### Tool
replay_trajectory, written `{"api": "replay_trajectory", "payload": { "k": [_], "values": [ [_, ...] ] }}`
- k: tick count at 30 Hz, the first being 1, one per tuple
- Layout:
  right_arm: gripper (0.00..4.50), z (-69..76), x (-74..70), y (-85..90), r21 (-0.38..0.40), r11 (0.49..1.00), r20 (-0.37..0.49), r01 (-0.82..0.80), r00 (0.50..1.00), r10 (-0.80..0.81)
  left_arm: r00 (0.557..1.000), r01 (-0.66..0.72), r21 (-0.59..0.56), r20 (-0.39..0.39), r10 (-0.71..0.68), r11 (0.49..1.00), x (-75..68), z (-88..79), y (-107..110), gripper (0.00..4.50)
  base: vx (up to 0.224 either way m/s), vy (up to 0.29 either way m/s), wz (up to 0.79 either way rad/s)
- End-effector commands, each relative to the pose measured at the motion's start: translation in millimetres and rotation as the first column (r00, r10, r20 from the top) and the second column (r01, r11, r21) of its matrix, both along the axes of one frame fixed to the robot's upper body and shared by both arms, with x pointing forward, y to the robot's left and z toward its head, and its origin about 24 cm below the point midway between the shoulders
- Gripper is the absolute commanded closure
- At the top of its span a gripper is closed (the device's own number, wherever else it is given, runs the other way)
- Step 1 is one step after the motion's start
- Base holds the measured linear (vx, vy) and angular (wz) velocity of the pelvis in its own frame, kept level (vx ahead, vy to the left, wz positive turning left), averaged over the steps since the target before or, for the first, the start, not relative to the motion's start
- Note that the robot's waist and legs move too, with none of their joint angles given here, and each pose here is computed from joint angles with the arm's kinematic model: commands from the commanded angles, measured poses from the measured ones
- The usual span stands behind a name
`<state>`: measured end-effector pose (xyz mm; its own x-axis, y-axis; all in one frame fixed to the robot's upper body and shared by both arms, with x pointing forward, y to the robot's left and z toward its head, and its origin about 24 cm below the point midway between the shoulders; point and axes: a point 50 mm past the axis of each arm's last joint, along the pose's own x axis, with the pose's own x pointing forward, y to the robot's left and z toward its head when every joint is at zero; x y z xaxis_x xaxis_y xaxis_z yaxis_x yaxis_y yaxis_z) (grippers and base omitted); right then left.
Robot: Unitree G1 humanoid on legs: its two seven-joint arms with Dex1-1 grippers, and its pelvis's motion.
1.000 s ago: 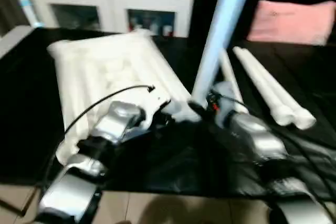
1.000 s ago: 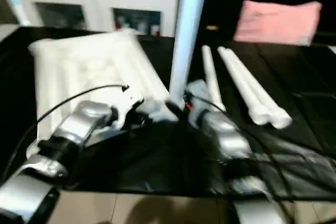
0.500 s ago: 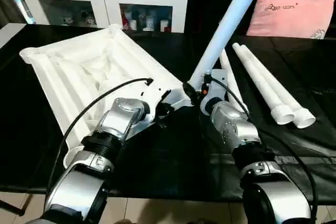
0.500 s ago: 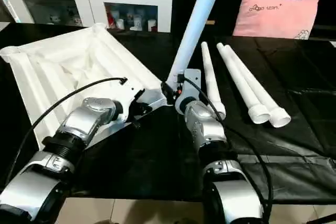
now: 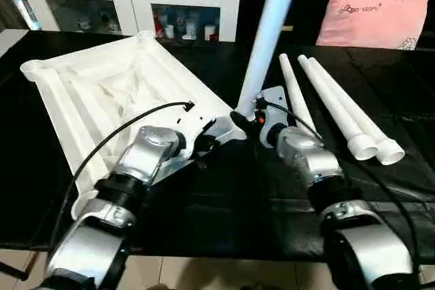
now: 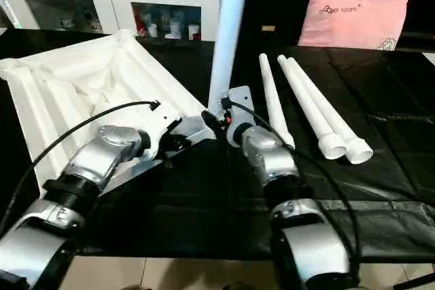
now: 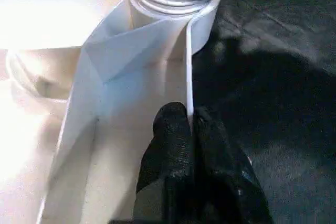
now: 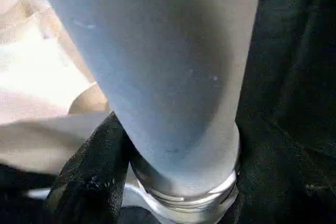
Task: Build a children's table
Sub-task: Rotate leg to tighten
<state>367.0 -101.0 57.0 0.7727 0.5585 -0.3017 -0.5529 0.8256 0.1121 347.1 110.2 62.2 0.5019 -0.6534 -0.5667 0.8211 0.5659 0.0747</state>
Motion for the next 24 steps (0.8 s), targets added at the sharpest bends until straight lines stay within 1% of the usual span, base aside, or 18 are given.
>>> {"api": "replay_trajectory", "payload": {
  "k": [1, 3, 5, 6, 9, 11, 12, 13, 15, 19, 20, 24],
  "values": [
    [1.84, -23.9, -12.7, -17.7, -0.071, 0.987, -0.183, -0.144, 0.975, 0.129, 0.984, 0.17, 0.001, 0.047, -0.17, 0.985, -6.1, 13.2, -6, 4.5, 0.0, 0.0, 0.0],
    [1.84, -23.8, -12.7, -17.9, -0.071, 0.987, -0.183, -0.145, 0.974, 0.13, 0.984, 0.171, 0.002, 0.047, -0.171, 0.985, -6.2, 13.2, -5, 4.5, 0.0, 0.0, 0.0],
    [1.84, -20.9, -14.9, -28.8, -0.066, 0.968, -0.21, -0.242, 0.952, 0.224, 0.974, 0.226, 0.019, 0.027, -0.227, 0.974, -10.1, 12.3, 0, 4.5, 0.0, 0.0, 0.0],
    [1.84, -20.9, -14.9, -28.8, -0.066, 0.968, -0.21, -0.242, 0.952, 0.224, 0.974, 0.226, 0.019, 0.027, -0.227, 0.974, -10.1, 12.3, 0, 4.5, 0.0, 0.0, 0.0],
    [1.84, -21.5, -24.0, -42.9, -0.056, 0.911, -0.257, -0.409, 0.887, 0.382, 0.95, 0.312, 0.038, -0.017, -0.311, 0.949, -14.2, 12.3, 10, 4.5, 0.0, 0.0, 0.0],
    [1.84, -21.7, -24.5, -43.7, -0.057, 0.907, -0.26, -0.417, 0.883, 0.39, 0.949, 0.316, 0.039, -0.02, -0.315, 0.948, -14.4, 12.4, 10, 4.5, 0.0, 0.0, 0.0],
    [1.84, -22.6, -27.8, -48.6, -0.054, 0.885, -0.28, -0.463, 0.857, 0.432, 0.936, 0.35, 0.045, -0.041, -0.349, 0.936, -16.2, 12.8, 14, 4.5, 0.0, 0.0, 0.0],
    [1.84, -22.6, -27.8, -48.6, -0.054, 0.885, -0.28, -0.463, 0.857, 0.432, 0.936, 0.35, 0.045, -0.041, -0.349, 0.936, -16.2, 12.8, 14, 4.5, 0.0, 0.0, 0.0],
    [1.84, -23.2, -30.7, -52.7, -0.049, 0.862, -0.301, -0.505, 0.83, 0.469, 0.912, 0.409, 0.047, -0.063, -0.406, 0.911, -19.8, 14.1, 18, 4.5, 0.0, 0.0, 0.0],
    [1.84, -23.9, -35.6, -55.7, -0.044, 0.825, -0.315, -0.564, 0.791, 0.524, 0.886, 0.459, 0.05, -0.094, -0.454, 0.887, -23.9, 14.8, 22, 4.5, 0.0, 0.0, 0.0],
    [1.84, -25.0, -38.3, -56.2, -0.039, 0.808, -0.323, -0.588, 0.773, 0.547, 0.875, 0.479, 0.044, -0.106, -0.472, 0.877, -25.4, 14.5, 23, 4.5, 0.0, 0.0, 0.0],
    [1.84, -30.6, -44.7, -57.6, -0.036, 0.78, -0.35, -0.625, 0.739, 0.576, 0.849, 0.52, 0.025, -0.13, -0.513, 0.854, -29.5, 13.3, 23, 4.5, 0.0, 0.0, 0.0]
  ]
}}
